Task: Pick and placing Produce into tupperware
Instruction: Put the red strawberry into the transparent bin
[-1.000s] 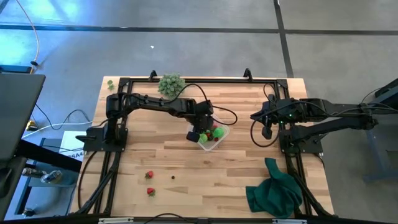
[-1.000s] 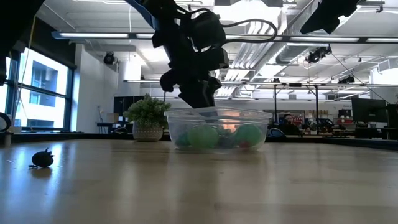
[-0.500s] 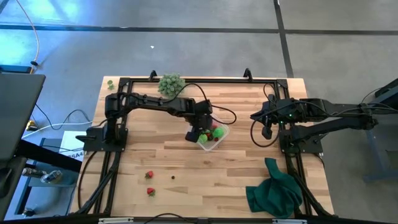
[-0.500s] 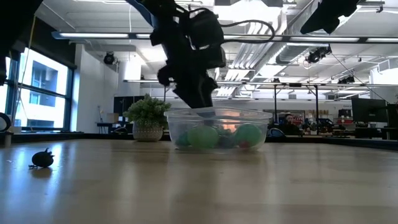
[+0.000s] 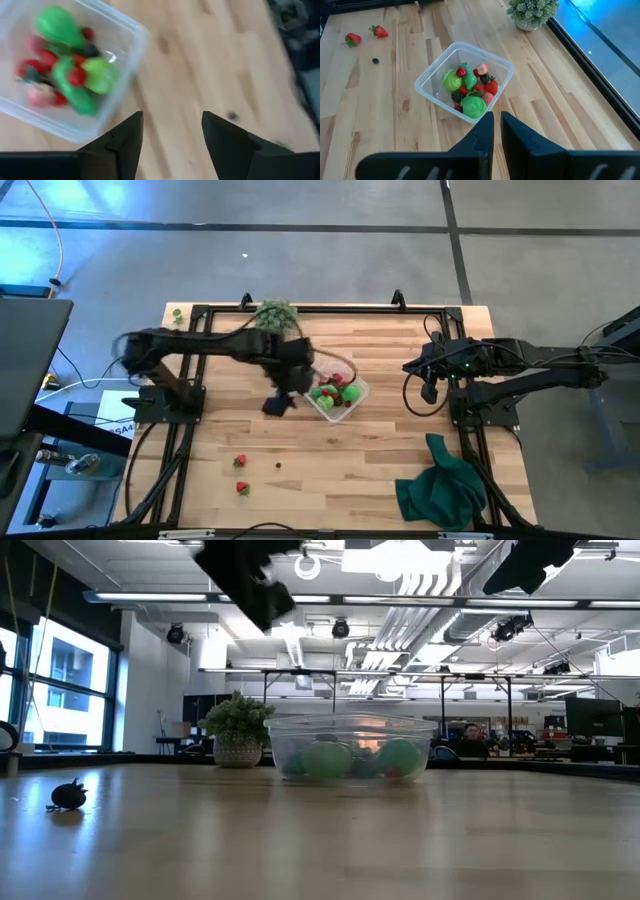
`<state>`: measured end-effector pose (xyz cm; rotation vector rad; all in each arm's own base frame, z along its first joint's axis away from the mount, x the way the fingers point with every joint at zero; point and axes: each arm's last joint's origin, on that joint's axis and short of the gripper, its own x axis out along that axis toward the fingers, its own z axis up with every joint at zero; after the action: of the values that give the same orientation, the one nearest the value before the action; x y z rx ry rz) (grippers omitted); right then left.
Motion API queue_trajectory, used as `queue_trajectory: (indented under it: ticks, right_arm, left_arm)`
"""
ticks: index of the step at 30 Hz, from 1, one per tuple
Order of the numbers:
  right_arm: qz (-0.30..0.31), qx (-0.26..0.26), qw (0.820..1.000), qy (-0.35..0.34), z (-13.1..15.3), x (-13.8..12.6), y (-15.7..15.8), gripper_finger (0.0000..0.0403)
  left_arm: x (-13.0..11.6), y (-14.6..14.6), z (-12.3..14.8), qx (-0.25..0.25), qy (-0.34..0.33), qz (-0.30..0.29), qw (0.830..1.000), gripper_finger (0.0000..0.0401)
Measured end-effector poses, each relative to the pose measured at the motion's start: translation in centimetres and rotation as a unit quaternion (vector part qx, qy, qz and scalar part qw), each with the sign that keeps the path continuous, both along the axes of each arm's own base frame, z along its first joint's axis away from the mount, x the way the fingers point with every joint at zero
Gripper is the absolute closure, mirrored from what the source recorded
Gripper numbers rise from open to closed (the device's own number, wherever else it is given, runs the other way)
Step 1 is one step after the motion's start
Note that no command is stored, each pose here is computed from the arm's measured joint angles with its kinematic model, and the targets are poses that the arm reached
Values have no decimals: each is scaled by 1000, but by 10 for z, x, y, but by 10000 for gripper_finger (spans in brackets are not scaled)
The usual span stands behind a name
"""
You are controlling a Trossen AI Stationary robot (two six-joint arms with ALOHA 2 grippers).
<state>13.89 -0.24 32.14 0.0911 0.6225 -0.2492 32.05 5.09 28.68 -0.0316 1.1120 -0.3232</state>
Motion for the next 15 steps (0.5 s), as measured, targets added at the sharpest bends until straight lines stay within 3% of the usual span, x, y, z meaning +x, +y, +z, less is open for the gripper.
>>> queue_trajectory:
  ticks: [3, 8, 15]
  right_arm:
    - [0, 0, 1000, 0, 0, 0, 0, 378]
    - [0, 0, 1000, 0, 0, 0, 0, 378]
    - [0, 0, 1000, 2, 0, 0, 0, 378]
  left_arm:
    - [-21, -28, 19, 14, 19, -10, 1000, 217]
    - [-52, -77, 46, 92, 14, 1, 996, 229]
    - [-103, -121, 54, 123, -31, 101, 987, 234]
